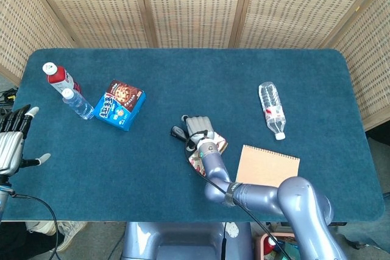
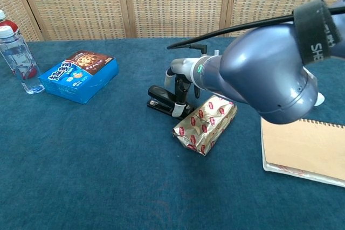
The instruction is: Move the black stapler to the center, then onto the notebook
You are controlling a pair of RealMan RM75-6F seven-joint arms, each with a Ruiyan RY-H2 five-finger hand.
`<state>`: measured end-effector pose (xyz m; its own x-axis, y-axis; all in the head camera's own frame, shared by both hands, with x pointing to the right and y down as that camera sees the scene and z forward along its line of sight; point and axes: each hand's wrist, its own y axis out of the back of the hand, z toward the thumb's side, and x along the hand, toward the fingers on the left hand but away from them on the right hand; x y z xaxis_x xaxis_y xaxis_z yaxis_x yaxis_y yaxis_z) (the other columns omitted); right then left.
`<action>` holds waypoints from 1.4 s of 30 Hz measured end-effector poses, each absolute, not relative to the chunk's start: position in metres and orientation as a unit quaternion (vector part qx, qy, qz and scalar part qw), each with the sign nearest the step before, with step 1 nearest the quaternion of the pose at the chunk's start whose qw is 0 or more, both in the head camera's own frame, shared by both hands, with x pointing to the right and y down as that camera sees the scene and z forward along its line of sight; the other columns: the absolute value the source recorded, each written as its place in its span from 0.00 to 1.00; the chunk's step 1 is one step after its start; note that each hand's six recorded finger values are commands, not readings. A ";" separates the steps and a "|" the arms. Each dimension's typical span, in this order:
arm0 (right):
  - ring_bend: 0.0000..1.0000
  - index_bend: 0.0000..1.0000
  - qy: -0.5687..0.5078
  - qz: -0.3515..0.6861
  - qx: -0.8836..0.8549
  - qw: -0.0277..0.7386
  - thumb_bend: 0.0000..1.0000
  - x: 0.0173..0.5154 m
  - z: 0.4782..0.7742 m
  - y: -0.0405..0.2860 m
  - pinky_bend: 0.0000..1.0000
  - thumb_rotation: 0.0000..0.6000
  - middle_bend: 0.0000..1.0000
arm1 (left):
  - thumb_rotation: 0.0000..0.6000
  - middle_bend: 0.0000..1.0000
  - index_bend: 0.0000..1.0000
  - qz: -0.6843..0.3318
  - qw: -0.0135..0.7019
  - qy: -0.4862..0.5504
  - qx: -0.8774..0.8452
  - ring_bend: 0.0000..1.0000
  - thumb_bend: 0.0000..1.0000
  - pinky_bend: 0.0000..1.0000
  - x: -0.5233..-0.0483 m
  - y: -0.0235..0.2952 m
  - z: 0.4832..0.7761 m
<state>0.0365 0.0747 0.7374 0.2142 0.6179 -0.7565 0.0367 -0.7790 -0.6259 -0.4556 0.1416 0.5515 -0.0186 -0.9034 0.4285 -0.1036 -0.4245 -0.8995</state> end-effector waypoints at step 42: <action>0.56 0.57 -0.254 0.523 -0.722 0.375 0.40 0.094 0.640 0.049 0.62 1.00 0.64 | 1.00 0.00 0.00 -0.574 0.334 0.393 -0.636 0.00 0.05 0.00 -0.445 0.148 0.555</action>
